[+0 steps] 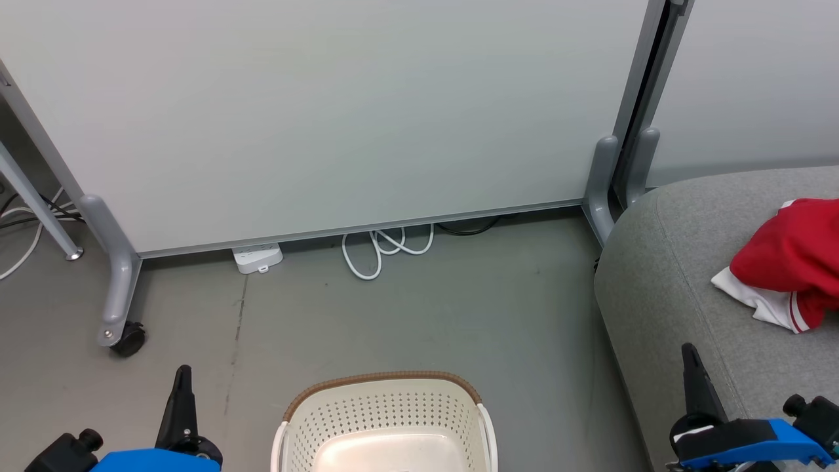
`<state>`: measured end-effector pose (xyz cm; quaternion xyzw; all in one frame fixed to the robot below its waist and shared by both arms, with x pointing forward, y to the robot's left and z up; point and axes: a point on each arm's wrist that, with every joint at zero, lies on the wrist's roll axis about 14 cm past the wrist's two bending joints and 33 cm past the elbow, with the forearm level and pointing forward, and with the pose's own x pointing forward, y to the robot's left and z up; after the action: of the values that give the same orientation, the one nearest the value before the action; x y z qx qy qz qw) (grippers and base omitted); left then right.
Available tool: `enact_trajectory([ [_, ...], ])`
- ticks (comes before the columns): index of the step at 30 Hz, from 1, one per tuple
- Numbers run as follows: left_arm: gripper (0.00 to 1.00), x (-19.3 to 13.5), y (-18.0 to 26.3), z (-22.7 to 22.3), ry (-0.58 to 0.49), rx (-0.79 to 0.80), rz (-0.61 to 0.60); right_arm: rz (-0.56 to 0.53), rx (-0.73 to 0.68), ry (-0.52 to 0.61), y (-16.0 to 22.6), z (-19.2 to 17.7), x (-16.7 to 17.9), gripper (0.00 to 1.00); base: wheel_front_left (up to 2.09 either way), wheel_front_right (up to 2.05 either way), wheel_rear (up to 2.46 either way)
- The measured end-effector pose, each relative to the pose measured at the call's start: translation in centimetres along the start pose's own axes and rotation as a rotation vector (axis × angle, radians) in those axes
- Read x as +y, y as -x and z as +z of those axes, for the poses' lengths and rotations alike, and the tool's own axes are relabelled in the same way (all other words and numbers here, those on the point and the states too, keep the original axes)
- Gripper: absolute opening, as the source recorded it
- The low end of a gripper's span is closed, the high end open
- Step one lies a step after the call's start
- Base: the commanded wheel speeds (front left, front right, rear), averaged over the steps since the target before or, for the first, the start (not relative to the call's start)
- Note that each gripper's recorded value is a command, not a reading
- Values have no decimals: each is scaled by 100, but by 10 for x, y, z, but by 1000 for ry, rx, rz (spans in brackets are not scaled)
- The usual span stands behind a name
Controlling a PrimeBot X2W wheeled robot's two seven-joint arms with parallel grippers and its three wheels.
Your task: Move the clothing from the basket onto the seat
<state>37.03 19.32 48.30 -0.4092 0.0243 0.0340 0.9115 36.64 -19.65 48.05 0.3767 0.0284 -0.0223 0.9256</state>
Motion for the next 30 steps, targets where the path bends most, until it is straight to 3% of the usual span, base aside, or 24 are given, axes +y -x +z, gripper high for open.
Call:
enact_trajectory([
  [30,0,-3,-7,6,327,13,-8,3,-2,-355,-9,8,4,0,0,0,0],
])
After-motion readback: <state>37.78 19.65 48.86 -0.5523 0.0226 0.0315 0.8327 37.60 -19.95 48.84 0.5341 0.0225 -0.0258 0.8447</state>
